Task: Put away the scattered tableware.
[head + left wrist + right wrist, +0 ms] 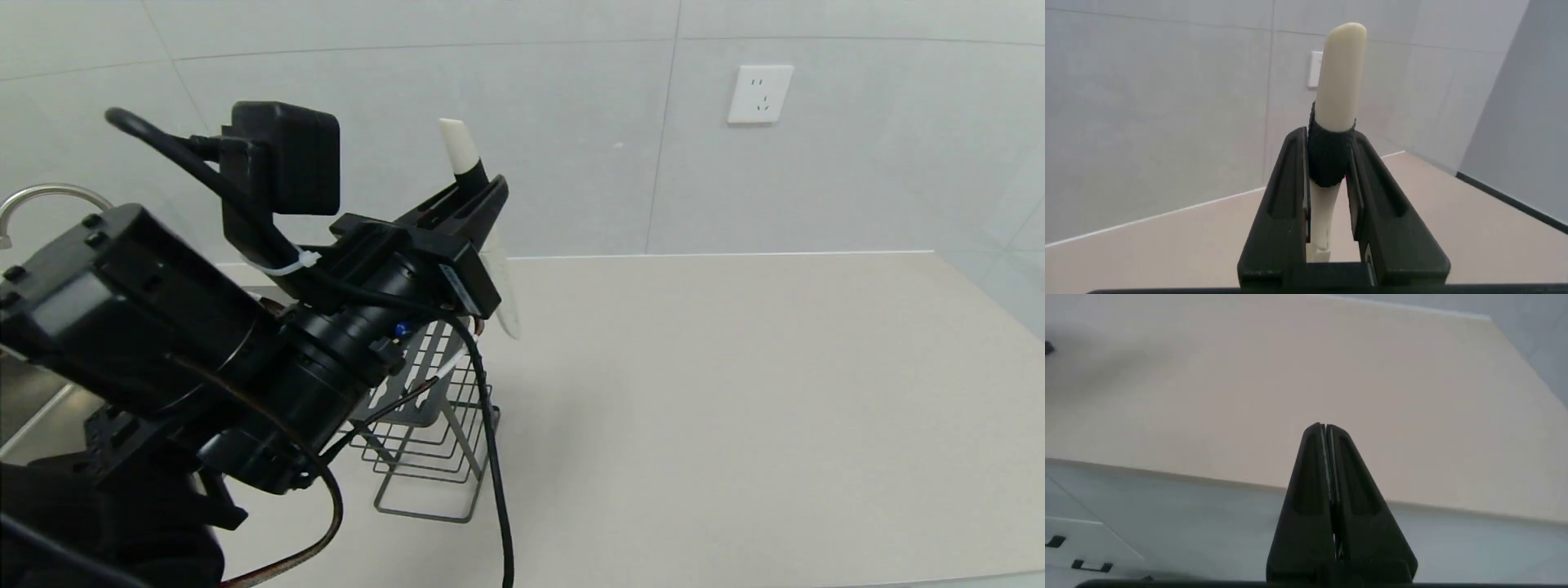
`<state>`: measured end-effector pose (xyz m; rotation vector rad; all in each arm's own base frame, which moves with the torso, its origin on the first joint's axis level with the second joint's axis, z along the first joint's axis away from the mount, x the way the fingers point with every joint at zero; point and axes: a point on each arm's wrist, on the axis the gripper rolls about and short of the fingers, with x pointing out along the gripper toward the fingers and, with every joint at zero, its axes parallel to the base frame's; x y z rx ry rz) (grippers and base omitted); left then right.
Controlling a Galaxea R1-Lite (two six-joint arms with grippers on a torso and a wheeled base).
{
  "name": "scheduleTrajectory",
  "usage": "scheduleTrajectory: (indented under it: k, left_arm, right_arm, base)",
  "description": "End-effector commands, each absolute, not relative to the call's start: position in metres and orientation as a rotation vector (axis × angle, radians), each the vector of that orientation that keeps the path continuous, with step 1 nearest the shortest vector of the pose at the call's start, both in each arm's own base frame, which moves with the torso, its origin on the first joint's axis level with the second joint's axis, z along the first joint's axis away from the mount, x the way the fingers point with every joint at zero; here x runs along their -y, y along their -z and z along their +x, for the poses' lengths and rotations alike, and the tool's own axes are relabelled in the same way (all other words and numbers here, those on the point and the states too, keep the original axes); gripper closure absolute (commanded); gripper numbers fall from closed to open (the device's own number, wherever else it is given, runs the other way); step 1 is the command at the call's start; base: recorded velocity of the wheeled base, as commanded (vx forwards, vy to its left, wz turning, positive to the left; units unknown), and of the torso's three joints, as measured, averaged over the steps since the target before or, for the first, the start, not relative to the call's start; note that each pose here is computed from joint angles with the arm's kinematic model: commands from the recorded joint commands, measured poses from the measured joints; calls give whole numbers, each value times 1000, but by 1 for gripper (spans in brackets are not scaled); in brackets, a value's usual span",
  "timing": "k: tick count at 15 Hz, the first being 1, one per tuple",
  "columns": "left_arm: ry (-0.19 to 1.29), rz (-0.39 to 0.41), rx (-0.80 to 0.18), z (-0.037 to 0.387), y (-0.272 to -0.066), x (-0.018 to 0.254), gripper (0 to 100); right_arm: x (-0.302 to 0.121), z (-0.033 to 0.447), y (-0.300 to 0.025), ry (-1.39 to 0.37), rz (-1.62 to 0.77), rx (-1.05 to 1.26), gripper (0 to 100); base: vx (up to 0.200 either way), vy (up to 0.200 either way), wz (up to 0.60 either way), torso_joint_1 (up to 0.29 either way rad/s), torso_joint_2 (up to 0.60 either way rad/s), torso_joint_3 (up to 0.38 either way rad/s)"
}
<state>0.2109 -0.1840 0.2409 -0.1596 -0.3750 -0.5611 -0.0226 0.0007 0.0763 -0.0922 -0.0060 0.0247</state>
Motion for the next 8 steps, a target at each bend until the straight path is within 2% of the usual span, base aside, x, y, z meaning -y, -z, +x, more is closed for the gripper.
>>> scheduleTrajectory:
  k: [1,4,8]
  left_arm:
    - [539,-154,395,203,-246,169,100]
    - [509,-170,443,197,-259,155,100]
    - [394,-165,449,207,-262,140,100]
  right_arm:
    - [-1,-23,-76,-23,-92,6,100]
    - [-1,-23,-76,-24,-95,7,100]
    - [0,-23,-76,8,-69,4,100]
  base:
    - [0,0,0,0,0,0]
    - [0,0,0,0,0,0]
    - [0,0,0,0,0,0]
